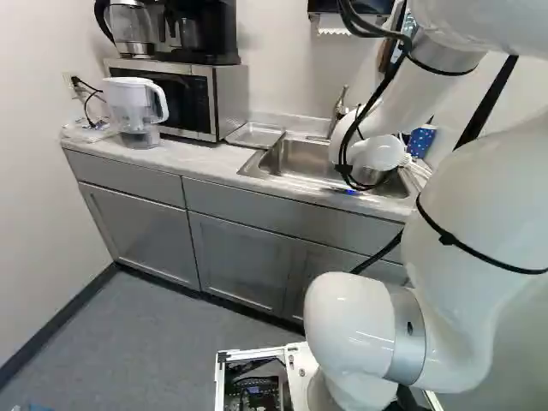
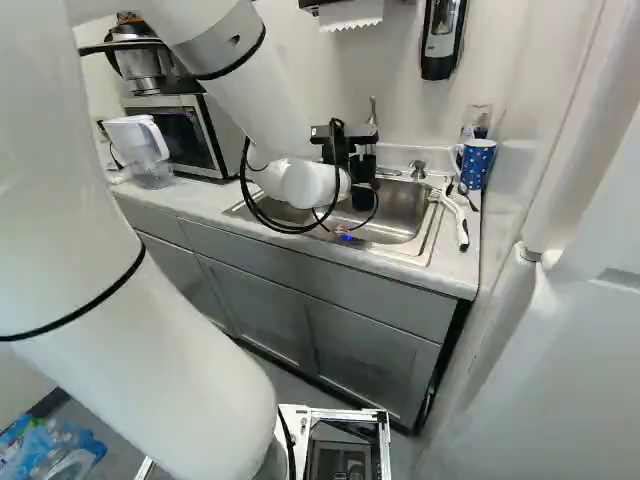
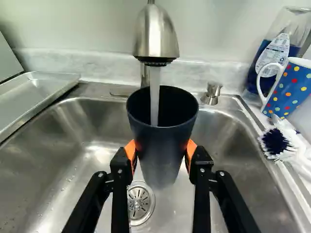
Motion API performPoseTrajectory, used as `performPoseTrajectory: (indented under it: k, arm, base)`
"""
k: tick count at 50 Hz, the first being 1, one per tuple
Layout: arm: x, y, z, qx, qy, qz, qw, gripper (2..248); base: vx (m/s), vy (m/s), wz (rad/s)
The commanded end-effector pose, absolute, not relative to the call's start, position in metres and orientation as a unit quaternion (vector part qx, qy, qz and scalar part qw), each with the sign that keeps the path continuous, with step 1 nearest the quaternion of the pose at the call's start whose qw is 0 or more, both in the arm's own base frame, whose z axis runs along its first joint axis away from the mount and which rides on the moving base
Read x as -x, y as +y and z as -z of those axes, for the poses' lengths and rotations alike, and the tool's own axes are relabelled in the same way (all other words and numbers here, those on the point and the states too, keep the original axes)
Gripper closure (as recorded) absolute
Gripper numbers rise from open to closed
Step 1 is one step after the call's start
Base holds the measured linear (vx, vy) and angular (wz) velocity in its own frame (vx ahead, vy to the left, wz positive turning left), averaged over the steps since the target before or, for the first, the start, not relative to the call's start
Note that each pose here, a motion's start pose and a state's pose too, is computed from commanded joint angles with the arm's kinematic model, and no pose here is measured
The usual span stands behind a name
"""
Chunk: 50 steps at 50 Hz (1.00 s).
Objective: Rinse the cup and place it in the tray
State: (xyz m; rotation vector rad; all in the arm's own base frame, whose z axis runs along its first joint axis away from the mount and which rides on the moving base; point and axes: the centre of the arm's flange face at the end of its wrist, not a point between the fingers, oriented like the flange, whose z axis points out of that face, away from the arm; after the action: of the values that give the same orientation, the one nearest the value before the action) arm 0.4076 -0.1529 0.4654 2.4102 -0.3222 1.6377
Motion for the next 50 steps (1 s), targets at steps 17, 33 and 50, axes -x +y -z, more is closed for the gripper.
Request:
performPoseTrajectory:
  k: [17,33,50]
  arm:
    - [-0.4076,-0.1529,-0.4654,-0.818,-0.109,-0.556,0.105,131]
    - [-0.4076,-0.1529,-0.4654,-0.818,-0.109,-0.556,0.105,131]
    - [-0.4076,-0.1529,-0.4654,-0.818,-0.109,-0.556,0.105,131]
  base:
    - [0.000,0.000,0.000]
    - [0.000,0.000,0.000]
    - [0.000,0.000,0.000]
